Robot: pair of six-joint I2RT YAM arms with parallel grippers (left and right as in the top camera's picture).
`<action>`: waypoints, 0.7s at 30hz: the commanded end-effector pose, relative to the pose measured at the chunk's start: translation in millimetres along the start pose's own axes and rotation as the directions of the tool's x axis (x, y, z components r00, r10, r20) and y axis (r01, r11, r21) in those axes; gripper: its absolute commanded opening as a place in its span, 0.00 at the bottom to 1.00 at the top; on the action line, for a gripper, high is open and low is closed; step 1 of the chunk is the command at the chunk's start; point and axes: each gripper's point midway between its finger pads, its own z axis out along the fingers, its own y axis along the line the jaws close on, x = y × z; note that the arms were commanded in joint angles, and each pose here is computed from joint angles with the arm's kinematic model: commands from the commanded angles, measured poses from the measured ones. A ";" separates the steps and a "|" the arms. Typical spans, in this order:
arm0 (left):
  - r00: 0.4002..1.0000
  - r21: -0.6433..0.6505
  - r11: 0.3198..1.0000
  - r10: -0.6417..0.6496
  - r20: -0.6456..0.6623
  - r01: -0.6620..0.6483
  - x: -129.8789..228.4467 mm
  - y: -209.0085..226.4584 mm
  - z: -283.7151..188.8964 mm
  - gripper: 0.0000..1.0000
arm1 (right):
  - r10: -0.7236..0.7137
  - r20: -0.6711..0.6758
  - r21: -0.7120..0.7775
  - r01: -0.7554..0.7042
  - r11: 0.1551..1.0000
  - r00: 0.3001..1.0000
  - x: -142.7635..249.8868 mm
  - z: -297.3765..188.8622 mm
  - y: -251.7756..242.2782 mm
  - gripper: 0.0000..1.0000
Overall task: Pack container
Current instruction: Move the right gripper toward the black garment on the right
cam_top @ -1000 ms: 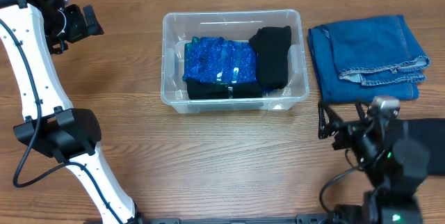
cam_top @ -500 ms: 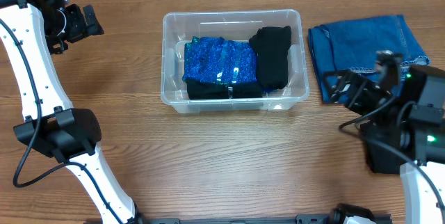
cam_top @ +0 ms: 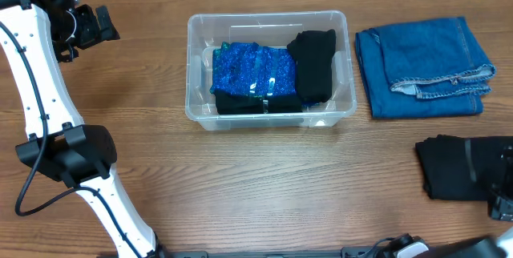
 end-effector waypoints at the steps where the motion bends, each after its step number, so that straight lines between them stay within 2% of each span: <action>1: 1.000 0.012 1.000 -0.008 0.003 0.007 0.0 -3.2 -1.9 1.00 | 0.038 -0.042 0.042 -0.036 0.998 0.998 -3.6 21.2 -12.6 1.00; 8: 1.000 0.012 1.000 -0.007 0.003 0.007 0.0 -3.2 -1.9 1.00 | 0.062 -0.089 0.089 -0.055 0.995 0.994 -7.8 50.7 -23.3 1.00; 12: 1.000 0.012 1.000 -0.007 0.003 0.007 0.0 -3.2 -1.9 1.00 | 0.064 -0.059 0.148 -0.054 0.987 0.996 -7.4 58.5 -41.3 1.00; 16: 1.000 0.012 1.000 -0.007 0.004 0.007 0.0 -3.2 -1.9 1.00 | 0.055 -0.034 0.148 -0.049 0.988 0.998 -8.1 68.7 -48.9 0.94; 21: 1.000 0.012 1.000 -0.007 0.004 0.007 0.0 -3.2 -1.9 1.00 | 0.033 0.000 0.131 -0.033 0.991 0.999 -3.6 88.9 -63.4 0.82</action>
